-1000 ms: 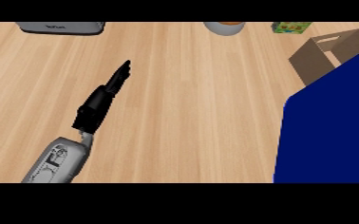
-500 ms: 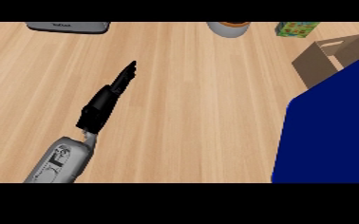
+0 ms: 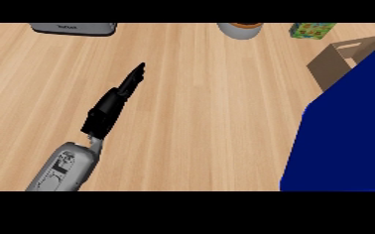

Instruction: Pick the lemon from the tray and place it in the cardboard box

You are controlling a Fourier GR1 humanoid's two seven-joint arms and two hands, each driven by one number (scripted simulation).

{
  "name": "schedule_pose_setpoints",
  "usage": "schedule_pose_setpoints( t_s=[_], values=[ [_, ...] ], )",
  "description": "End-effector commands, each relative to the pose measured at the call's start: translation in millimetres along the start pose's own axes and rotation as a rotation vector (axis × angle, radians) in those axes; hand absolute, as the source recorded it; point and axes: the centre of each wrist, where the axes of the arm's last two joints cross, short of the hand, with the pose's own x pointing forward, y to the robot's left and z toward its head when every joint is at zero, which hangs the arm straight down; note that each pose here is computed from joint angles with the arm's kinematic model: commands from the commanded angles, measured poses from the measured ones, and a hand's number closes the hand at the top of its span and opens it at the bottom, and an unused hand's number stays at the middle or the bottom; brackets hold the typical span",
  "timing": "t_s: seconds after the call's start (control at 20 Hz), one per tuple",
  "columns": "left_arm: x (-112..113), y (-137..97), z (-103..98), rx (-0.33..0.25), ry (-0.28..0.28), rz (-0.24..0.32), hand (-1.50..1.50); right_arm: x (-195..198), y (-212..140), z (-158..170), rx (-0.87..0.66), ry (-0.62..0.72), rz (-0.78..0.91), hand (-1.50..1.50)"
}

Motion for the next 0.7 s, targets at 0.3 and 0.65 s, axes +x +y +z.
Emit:
schedule_pose_setpoints(
  t_s=[0.3,0.65],
  values=[
    [-1.4,-11.6,2.0,-0.003,0.016,0.014,0.00,87.0,18.0,66.2,0.034,0.099,0.071,-1.50],
    [4.6,1.7,2.7,0.006,0.014,0.014,0.00,114.1,5.4,82.9,0.007,0.103,0.159,-1.50]
  ],
)
